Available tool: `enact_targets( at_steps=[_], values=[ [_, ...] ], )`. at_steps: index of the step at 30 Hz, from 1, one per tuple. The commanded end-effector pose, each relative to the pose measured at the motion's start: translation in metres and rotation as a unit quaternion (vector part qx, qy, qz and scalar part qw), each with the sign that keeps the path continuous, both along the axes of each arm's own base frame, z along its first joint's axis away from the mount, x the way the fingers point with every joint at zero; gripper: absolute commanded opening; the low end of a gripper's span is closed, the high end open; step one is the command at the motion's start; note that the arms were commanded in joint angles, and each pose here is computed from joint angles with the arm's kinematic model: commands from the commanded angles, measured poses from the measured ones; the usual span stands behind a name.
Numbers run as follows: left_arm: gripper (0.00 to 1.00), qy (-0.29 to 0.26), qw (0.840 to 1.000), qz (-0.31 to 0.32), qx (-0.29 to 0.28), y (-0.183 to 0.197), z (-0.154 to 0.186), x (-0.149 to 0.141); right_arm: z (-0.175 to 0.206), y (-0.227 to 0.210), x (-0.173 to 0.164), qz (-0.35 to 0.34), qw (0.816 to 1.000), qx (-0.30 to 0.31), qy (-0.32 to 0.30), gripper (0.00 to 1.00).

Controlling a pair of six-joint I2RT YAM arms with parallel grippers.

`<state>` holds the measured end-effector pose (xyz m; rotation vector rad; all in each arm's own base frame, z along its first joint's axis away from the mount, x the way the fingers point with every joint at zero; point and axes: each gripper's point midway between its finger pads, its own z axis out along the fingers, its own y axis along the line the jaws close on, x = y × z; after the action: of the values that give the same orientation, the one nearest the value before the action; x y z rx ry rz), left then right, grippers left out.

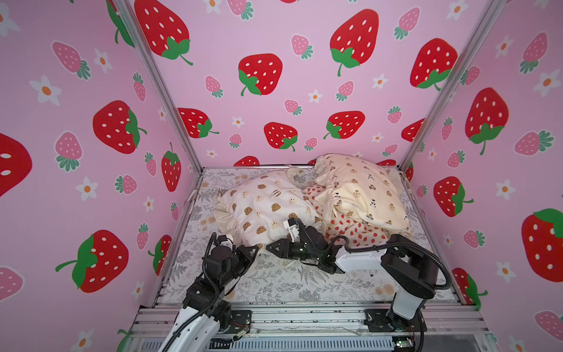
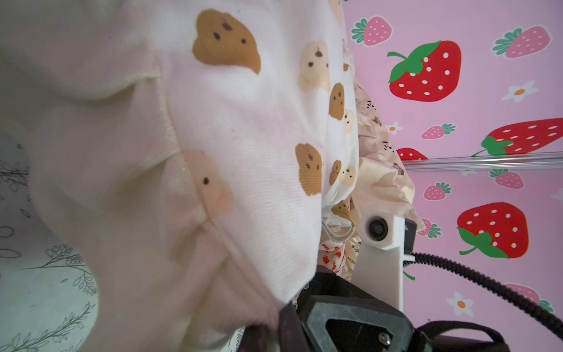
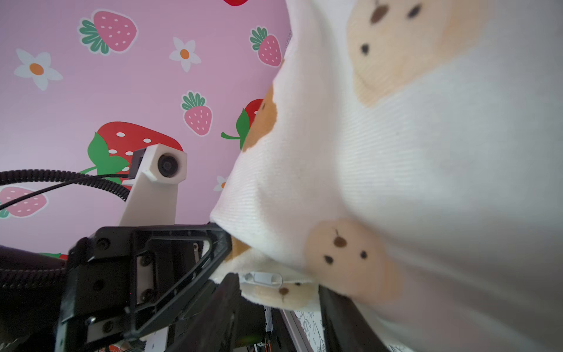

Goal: Zip up pillowcases
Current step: Zip the zipper on the pillowcase.

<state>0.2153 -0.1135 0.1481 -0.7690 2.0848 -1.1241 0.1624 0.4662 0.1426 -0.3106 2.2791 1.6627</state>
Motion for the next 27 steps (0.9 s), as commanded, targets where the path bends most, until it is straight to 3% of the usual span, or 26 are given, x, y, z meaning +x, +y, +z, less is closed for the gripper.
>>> enact_targets(
  at_steps=[1, 6, 17, 27],
  values=[
    [0.00, -0.045, 0.999, -0.015, -0.012, -0.005, 0.019, 0.003, 0.020, 0.002, 0.000, -0.004, 1.000, 0.012, 0.001, 0.47],
    [0.00, -0.059, 0.998, -0.016, -0.018, -0.006, 0.024, 0.005, 0.021, 0.013, -0.001, 0.005, 0.999, 0.031, 0.021, 0.47],
    [0.00, -0.112, 0.993, -0.030, -0.029, -0.013, 0.046, 0.012, 0.047, 0.019, -0.016, 0.034, 0.998, 0.056, 0.003, 0.47],
    [0.00, -0.115, 0.992, -0.044, -0.038, -0.017, 0.054, 0.009, 0.063, 0.016, -0.011, 0.026, 0.996, 0.077, -0.023, 0.42]
  ],
)
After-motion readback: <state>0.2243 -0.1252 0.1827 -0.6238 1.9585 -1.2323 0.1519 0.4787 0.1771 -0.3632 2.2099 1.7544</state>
